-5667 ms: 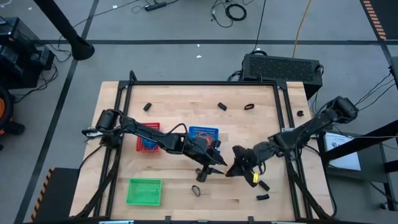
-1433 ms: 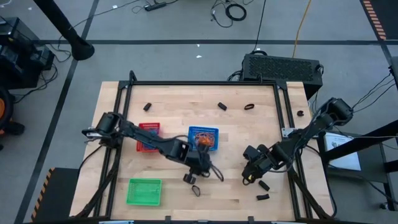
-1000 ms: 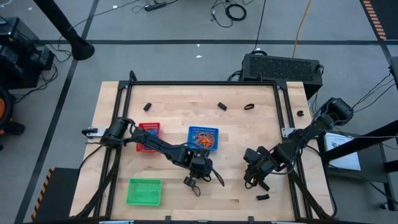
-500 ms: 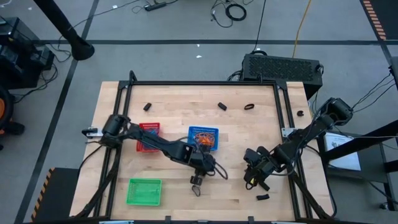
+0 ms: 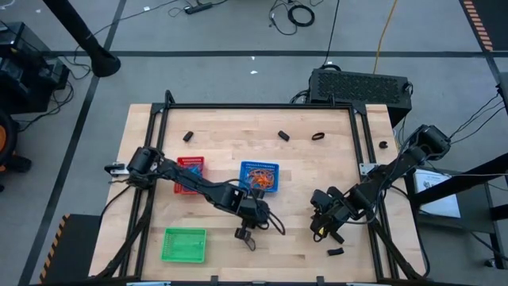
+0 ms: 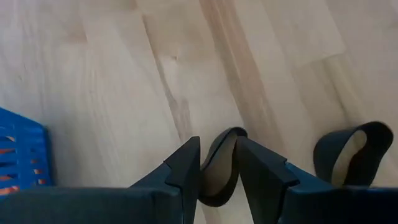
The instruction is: Sort rubber bands into baskets
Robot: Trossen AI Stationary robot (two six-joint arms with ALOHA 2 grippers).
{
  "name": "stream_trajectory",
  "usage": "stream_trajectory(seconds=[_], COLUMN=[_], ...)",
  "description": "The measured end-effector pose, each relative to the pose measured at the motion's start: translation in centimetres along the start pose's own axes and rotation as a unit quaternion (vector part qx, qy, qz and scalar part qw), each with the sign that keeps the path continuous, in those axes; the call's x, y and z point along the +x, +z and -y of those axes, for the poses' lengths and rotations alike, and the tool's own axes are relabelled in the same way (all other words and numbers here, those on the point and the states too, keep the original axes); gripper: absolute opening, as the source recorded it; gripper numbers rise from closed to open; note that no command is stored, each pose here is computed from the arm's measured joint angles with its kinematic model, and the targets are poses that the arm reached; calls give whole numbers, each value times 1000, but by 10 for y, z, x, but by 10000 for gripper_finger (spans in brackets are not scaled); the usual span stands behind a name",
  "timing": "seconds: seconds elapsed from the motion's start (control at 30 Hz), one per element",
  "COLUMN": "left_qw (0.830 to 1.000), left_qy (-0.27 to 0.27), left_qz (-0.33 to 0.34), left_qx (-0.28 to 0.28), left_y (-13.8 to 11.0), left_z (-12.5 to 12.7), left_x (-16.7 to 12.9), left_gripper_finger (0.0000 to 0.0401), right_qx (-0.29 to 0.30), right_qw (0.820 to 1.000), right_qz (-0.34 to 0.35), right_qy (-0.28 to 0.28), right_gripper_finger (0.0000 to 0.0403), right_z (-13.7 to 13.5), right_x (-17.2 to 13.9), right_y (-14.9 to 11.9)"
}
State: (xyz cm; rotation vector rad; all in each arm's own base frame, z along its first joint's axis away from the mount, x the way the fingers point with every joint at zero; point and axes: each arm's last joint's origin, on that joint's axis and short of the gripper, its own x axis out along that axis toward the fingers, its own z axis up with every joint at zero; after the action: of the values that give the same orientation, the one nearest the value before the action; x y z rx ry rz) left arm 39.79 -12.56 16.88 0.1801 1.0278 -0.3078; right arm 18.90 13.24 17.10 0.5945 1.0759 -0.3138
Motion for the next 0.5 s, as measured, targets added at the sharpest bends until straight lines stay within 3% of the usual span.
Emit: stream_trajectory(seconds=[0.23,0.5], left_qw=[999,999], left_qy=[44,23], left_qz=[-16,-28], left_qx=[2,0], left_y=[-9,-13], left_z=[-2,-2], left_x=[9,18], left_gripper_finger=[113,113], right_qx=[0,-2], right_qw=[1000,1000], right_qz=[1,1], right_qy=[1,1], right_gripper_finger=[135,135], right_z=[0,0], right_x=[0,0], right_y=[0,0])
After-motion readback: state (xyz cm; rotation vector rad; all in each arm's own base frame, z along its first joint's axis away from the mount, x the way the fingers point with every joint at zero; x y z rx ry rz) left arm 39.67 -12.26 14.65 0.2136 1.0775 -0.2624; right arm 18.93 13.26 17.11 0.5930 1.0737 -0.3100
